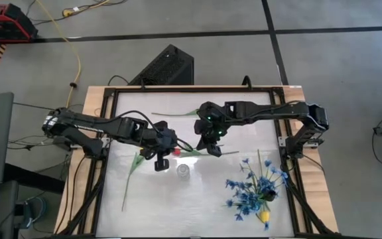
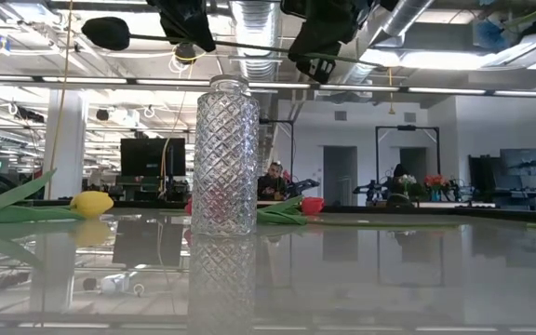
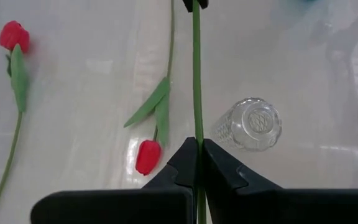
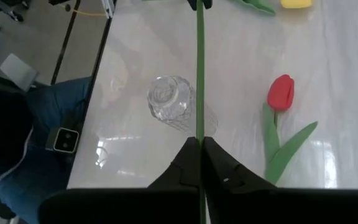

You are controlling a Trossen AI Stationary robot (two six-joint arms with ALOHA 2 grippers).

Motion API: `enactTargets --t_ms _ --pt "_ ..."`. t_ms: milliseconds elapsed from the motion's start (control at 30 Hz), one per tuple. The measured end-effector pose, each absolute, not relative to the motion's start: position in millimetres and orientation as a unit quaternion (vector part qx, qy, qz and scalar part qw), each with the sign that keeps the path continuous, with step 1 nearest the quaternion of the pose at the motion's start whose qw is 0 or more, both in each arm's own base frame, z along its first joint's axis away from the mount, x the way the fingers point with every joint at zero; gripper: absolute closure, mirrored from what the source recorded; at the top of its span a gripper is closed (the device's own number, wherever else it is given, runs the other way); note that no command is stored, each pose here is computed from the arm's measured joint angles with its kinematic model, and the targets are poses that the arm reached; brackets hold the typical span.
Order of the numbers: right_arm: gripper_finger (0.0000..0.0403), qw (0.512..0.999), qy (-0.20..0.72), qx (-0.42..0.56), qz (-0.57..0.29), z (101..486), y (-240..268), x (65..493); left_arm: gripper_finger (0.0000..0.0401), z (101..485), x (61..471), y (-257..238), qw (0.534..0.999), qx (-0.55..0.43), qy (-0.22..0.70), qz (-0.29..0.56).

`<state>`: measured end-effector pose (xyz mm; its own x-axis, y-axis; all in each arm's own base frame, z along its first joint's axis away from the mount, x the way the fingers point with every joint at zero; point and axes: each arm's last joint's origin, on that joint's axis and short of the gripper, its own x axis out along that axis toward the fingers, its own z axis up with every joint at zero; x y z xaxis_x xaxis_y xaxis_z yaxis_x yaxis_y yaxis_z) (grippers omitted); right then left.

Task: Sort flowers into vase by color
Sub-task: Put the black flower into the blue vase

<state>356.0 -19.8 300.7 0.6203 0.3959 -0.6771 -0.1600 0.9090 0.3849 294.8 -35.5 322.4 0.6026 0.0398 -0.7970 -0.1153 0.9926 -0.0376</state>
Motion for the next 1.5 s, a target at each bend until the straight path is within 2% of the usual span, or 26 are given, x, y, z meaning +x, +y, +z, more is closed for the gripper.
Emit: enactTargets --t_ms 133,400,533,700,800,933,1133,1333,1500 --pt "0.0379 0.888 0.411 0.137 0.156 299.9 -20.0 355.1 0.0385 323.3 295.5 -37.6 0.899 -0.014 0.435 0.051" --pt "0.0379 0.882 0.440 0.089 0.143 295.4 -24.1 347.2 0.0303 336.7 283.7 -42.6 0.908 0.069 0.406 0.083" --pt "0.0379 0.892 0.426 0.073 0.132 303.0 -23.7 344.1 0.0280 361.8 262.2 -40.7 0.926 0.090 0.346 0.123" --pt "0.0379 0.911 0.383 0.044 0.147 307.7 -20.1 339.3 0.0276 376.6 230.9 -36.2 0.961 0.082 0.236 0.120" --pt "0.0379 0.926 0.341 0.038 0.155 302.6 -18.6 328.3 0.0276 367.3 207.6 -30.1 0.976 0.064 0.170 0.124" --pt "0.0377 0.952 0.217 0.040 0.210 303.4 -12.0 316.6 0.0275 334.9 184.1 -18.1 0.989 0.026 0.054 0.138" --pt "0.0377 0.982 0.049 0.048 0.176 309.4 -1.8 316.1 0.0275 285.1 175.2 -9.9 0.990 -0.036 -0.132 0.031" --pt "0.0376 0.985 -0.027 0.056 0.161 313.5 3.9 327.1 0.0275 265.9 185.1 -7.5 0.988 -0.051 -0.142 0.032" --pt "0.0376 0.992 -0.013 0.066 0.109 298.2 1.6 339.1 0.0275 268.0 207.4 -14.6 0.989 -0.045 -0.143 -0.013"
